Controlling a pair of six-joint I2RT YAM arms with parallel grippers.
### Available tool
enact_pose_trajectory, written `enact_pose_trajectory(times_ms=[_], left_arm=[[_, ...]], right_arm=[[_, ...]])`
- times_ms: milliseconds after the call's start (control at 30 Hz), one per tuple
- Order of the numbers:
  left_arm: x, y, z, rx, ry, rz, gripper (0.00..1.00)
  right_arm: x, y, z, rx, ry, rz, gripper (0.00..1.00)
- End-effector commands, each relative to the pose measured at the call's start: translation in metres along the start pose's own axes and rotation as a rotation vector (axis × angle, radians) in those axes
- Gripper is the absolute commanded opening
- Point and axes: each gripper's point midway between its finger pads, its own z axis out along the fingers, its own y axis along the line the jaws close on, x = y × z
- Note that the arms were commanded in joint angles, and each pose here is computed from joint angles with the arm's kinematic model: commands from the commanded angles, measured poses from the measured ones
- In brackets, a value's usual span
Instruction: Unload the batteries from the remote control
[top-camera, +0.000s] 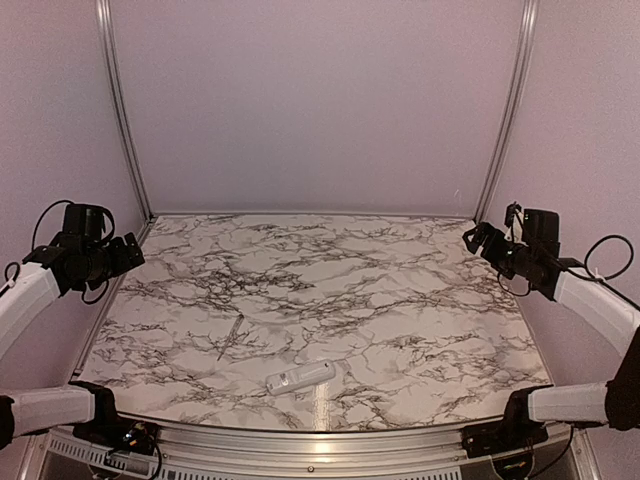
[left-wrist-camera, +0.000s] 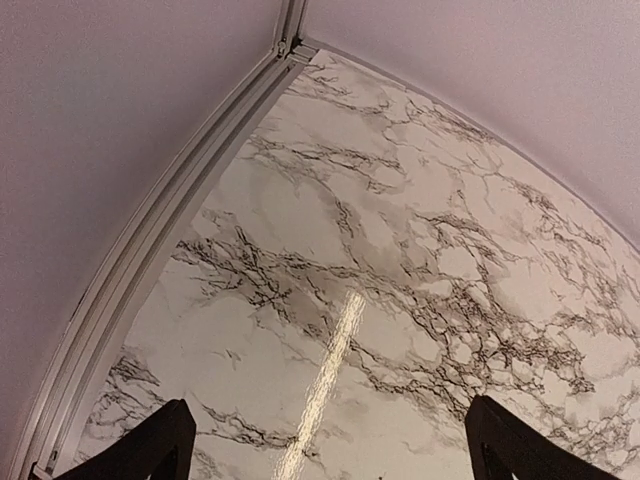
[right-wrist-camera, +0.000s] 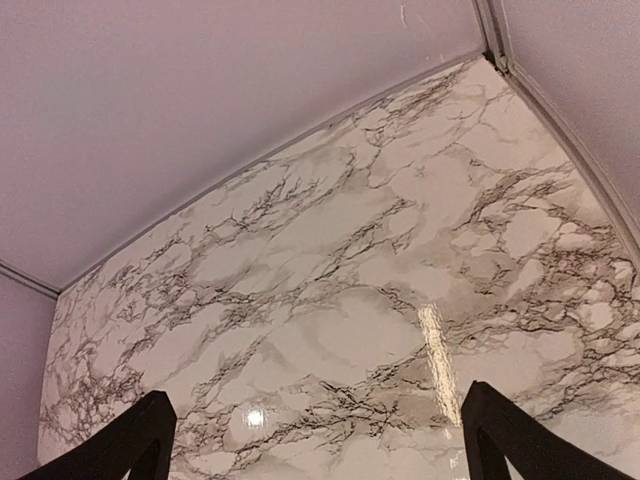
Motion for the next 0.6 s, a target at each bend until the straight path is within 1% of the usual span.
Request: enact_pose_trajectory(times_ms=[0, 133, 300, 467, 567], left_arm=[[0.03, -0.019, -0.01, 0.163, 0.1, 0.055, 0.99], [0.037, -0.023, -0.008, 0.188, 0.114, 0.064, 0.99], [0.051, -0.041, -0.006, 0.261, 0.163, 0.105, 0.99], [0.069, -0.059, -0.004, 0.28, 0.205, 0.167, 0.99], [0.083, -0.072, -0.008, 0.301, 0.229, 0.213, 0.99]], right_arm=[[0.015, 0.005, -0.014, -0.036, 0.049, 0.066, 0.98], [0.03, -0.001, -0.018, 0.011, 0.116, 0.084, 0.98], [0.048, 0.005, -0.02, 0.057, 0.184, 0.041, 0.99], [0.068, 0.011, -0.021, 0.1, 0.271, 0.003, 0.98], [0.076, 0.015, -0.025, 0.091, 0.303, -0.013, 0.99]])
